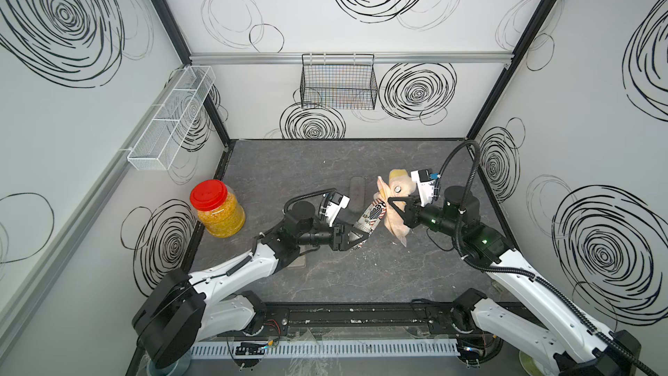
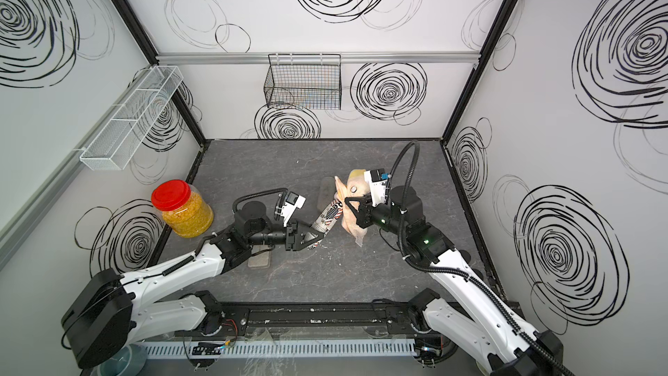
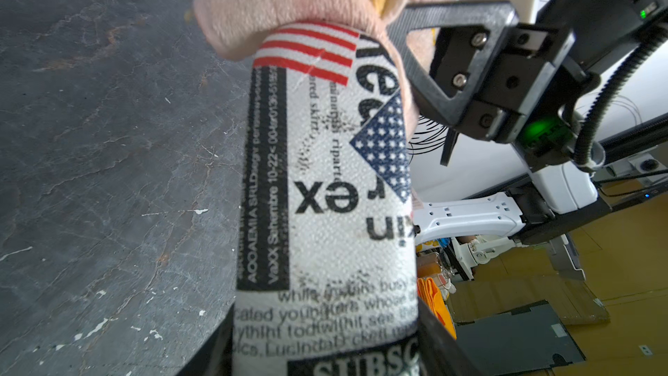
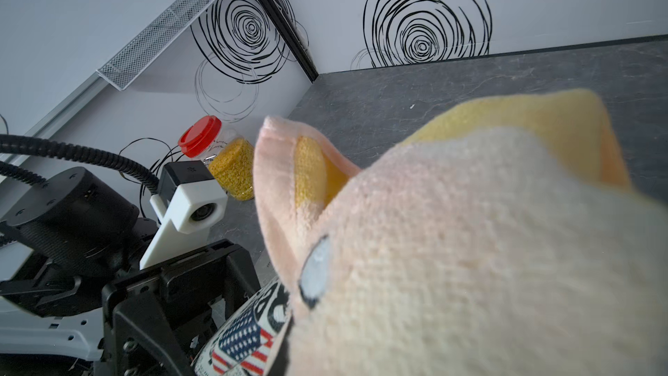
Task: Wipe the eyeglass case
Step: Wipe the dirt from the eyeglass case.
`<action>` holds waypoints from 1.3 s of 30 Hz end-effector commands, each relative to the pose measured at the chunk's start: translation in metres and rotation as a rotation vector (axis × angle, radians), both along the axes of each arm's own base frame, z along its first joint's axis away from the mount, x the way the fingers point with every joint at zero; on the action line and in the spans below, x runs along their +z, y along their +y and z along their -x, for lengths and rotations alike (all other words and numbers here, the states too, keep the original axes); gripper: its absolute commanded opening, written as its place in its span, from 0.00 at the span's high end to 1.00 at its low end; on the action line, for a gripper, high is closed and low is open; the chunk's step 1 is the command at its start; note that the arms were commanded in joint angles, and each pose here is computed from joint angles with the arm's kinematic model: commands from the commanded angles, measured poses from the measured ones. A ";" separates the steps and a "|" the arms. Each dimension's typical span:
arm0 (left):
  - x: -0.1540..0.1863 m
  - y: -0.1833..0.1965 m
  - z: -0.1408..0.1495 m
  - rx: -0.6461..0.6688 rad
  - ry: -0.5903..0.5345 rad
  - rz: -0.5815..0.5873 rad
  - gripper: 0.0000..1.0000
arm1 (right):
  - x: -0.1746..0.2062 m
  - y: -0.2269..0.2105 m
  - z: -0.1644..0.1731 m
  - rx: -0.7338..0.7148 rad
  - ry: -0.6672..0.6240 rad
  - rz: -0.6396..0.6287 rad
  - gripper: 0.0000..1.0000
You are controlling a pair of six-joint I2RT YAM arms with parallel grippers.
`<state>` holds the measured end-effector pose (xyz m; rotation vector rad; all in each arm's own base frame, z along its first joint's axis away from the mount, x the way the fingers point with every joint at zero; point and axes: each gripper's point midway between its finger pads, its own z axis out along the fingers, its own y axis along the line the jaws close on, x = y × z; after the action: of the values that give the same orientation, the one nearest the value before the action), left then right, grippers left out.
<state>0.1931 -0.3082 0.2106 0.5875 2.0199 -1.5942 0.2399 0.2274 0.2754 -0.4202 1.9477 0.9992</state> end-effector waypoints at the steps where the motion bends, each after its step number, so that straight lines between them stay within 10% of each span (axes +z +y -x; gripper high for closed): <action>1: 0.039 -0.008 0.008 -0.076 -0.151 0.099 0.47 | 0.018 0.025 0.027 0.205 -0.022 -0.081 1.00; 16: 0.055 -0.013 0.028 -0.167 -0.209 0.117 0.47 | -0.019 0.011 0.008 0.260 0.189 -0.109 1.00; 23: 0.061 -0.009 0.016 -0.118 -0.227 0.120 0.47 | -0.074 -0.041 -0.029 -0.073 0.318 0.126 1.00; 39: 0.050 -0.004 -0.009 -0.044 -0.158 0.103 0.47 | -0.013 0.021 0.054 0.367 0.073 0.011 0.98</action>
<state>0.2005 -0.3086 0.2315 0.6534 1.9308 -1.5902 0.1967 0.2392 0.2479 -0.6795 2.0506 1.2215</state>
